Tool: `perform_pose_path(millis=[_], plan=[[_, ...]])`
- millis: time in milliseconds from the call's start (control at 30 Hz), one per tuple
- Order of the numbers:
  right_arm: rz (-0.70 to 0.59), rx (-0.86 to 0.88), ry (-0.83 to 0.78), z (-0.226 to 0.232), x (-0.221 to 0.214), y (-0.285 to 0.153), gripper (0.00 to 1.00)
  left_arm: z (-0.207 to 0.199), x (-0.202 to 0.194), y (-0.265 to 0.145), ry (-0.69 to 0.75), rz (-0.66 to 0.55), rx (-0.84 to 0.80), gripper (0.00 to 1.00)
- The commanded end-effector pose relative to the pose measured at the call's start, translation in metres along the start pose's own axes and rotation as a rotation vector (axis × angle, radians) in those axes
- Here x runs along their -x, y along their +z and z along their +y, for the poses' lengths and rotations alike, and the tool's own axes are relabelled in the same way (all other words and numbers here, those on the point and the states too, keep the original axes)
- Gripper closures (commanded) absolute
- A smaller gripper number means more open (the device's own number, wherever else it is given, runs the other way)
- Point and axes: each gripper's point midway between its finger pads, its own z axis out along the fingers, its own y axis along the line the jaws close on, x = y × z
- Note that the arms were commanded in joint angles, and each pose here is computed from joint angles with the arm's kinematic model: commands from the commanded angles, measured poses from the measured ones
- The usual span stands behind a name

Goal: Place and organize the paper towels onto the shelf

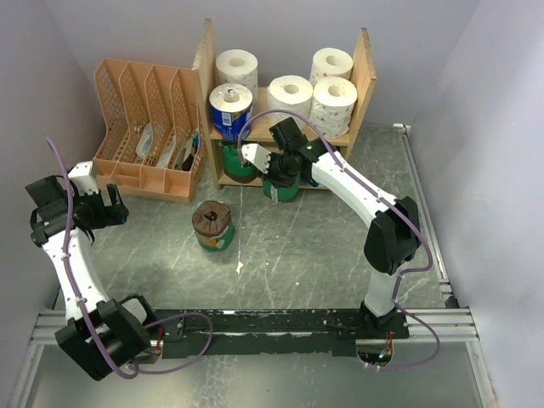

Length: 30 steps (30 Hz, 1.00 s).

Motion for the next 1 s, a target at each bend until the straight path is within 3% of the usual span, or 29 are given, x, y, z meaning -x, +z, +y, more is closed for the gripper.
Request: perform_pose_path(millis=[0,633,767,967], plan=[[-0.082,-0.194,-0.026,-0.057,0.018,-0.001,0.96,0.001,-0.003,0.002,0.000,0.005,-0.001,0.00],[-0.109,-0.224,-0.018,-0.083,0.024,0.002,0.81,0.001,-0.003,0.002,0.000,0.005,0.000,0.00],[-0.111,-0.240,-0.013,-0.086,0.020,0.002,0.73,0.001,-0.002,0.002,0.001,0.005,-0.001,0.00],[-0.111,-0.250,-0.006,-0.087,0.014,0.000,0.52,0.001,-0.002,0.001,0.001,0.004,0.000,0.00]])
